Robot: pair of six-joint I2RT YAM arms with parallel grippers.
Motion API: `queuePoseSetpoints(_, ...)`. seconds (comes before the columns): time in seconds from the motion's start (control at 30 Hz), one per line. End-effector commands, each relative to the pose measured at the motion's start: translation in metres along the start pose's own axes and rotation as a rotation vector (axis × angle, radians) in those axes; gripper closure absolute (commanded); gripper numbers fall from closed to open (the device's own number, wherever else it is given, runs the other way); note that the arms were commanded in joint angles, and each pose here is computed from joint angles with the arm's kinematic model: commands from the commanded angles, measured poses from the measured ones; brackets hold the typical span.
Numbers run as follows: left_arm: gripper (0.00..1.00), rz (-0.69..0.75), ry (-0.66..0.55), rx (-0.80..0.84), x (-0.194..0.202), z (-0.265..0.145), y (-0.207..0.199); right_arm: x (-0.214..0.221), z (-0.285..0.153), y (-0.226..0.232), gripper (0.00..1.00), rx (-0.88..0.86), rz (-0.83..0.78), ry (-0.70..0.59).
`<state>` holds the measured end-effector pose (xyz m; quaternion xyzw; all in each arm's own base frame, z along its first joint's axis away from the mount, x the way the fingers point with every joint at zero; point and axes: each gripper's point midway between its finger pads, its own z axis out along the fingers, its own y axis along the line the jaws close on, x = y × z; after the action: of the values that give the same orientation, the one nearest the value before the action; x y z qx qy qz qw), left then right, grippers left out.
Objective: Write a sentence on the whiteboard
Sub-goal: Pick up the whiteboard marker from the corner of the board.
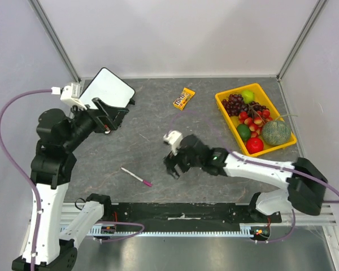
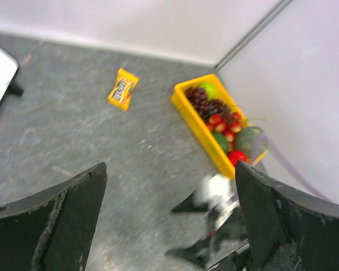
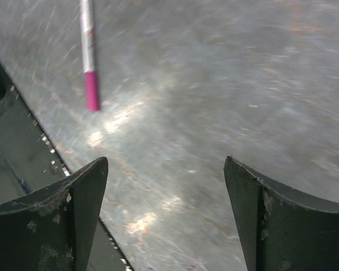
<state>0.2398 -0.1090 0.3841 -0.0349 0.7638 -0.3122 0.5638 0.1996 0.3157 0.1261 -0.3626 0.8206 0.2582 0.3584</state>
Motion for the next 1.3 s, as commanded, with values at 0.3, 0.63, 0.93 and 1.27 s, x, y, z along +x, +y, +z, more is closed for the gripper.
queuePoseSetpoints(0.3, 0.01, -0.007, 0.053, 0.306, -0.028, -0.031, -0.08, 0.017, 0.094, 0.121, 0.32, 0.017, -0.3, 0.091)
queuePoseSetpoints(0.63, 0.01, 0.007, 0.075, 0.314, -0.02, -0.033, -0.079, 0.051, 0.119, 0.118, 0.5, 0.108, -0.393, 0.169)
queuePoseSetpoints(0.93, 0.02, 0.039, 0.073, 0.348, -0.022, -0.041, -0.086, 0.081, 0.128, 0.108, 0.9, 0.107, -0.424, 0.268)
queuePoseSetpoints(1.27, 0.03, 0.16, 0.061, 0.334, -0.017, -0.052, -0.081, 0.007, 0.091, 0.063, 1.0, 0.052, -0.258, 0.151)
